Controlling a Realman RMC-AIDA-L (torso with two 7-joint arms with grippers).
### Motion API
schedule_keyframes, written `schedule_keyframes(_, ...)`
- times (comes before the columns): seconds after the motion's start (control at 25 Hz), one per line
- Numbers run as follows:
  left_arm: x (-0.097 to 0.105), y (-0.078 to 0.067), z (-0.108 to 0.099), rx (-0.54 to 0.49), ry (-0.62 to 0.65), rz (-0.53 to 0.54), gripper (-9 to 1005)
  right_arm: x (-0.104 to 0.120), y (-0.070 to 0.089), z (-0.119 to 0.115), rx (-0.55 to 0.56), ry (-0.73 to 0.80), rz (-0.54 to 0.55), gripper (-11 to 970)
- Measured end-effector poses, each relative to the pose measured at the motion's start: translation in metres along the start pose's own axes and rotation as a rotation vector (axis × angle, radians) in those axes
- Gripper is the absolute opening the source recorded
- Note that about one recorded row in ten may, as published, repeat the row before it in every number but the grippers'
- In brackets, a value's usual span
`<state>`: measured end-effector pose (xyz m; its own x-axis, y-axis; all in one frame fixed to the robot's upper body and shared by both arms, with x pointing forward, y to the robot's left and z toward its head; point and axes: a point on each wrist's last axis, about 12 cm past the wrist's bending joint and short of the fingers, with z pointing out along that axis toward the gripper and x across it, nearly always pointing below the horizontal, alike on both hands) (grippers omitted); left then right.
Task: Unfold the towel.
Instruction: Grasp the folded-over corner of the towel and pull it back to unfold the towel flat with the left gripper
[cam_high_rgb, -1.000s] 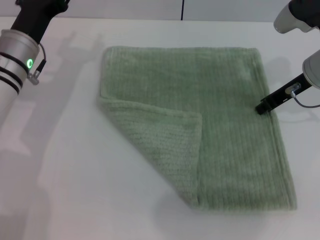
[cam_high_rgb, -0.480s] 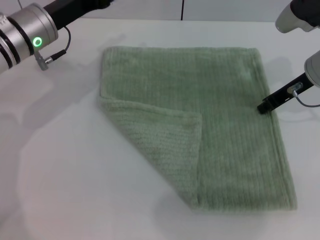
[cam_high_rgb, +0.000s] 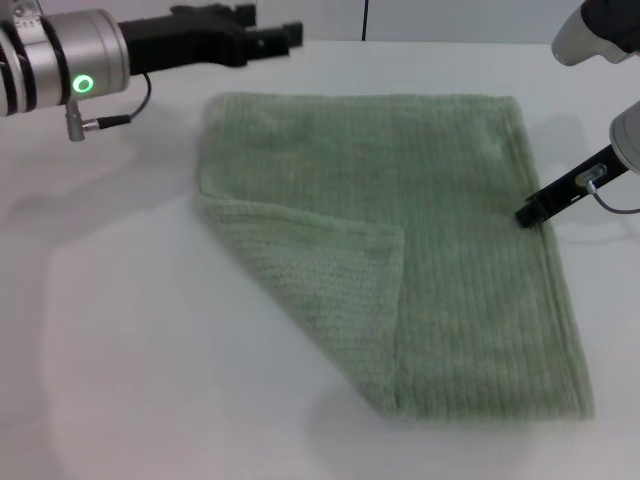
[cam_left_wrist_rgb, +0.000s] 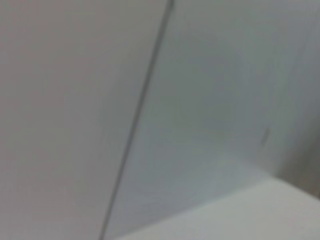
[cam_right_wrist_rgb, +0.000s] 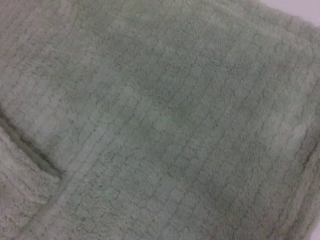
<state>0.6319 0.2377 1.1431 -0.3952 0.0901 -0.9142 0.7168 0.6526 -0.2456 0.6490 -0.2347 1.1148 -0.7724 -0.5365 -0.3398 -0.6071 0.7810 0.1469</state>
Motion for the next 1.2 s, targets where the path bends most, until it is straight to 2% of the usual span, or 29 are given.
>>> schedule_keyframes(0.28, -0.002, -0.024, 0.017, 0.098, 0.176, 0.101, 788, 0.000, 0.000, 0.000, 0.001, 0.000, -0.002, -2)
schedule_keyframes(0.32, -0.001, -0.031, 0.025, 0.122, 0.240, 0.134, 788, 0.000, 0.000, 0.000, 0.001, 0.000, -0.002, -2)
schedule_keyframes(0.36, -0.001, -0.031, 0.025, 0.122, 0.240, 0.134, 788, 0.000, 0.000, 0.000, 0.001, 0.000, -0.002, -2)
schedule_keyframes(0.52, 0.006, -0.049, 0.045, 0.166, 0.358, 0.210, 788, 0.000, 0.000, 0.000, 0.001, 0.002, -0.003, -1)
schedule_keyframes(0.72, 0.012, -0.057, 0.055, 0.186, 0.421, 0.238, 788, -0.001, 0.000, 0.000, 0.002, 0.002, -0.004, -1)
schedule_keyframes(1.2, 0.023, -0.077, 0.069, 0.232, 0.466, 0.263, 787, -0.001, 0.000, 0.000, 0.006, -0.001, -0.006, -2)
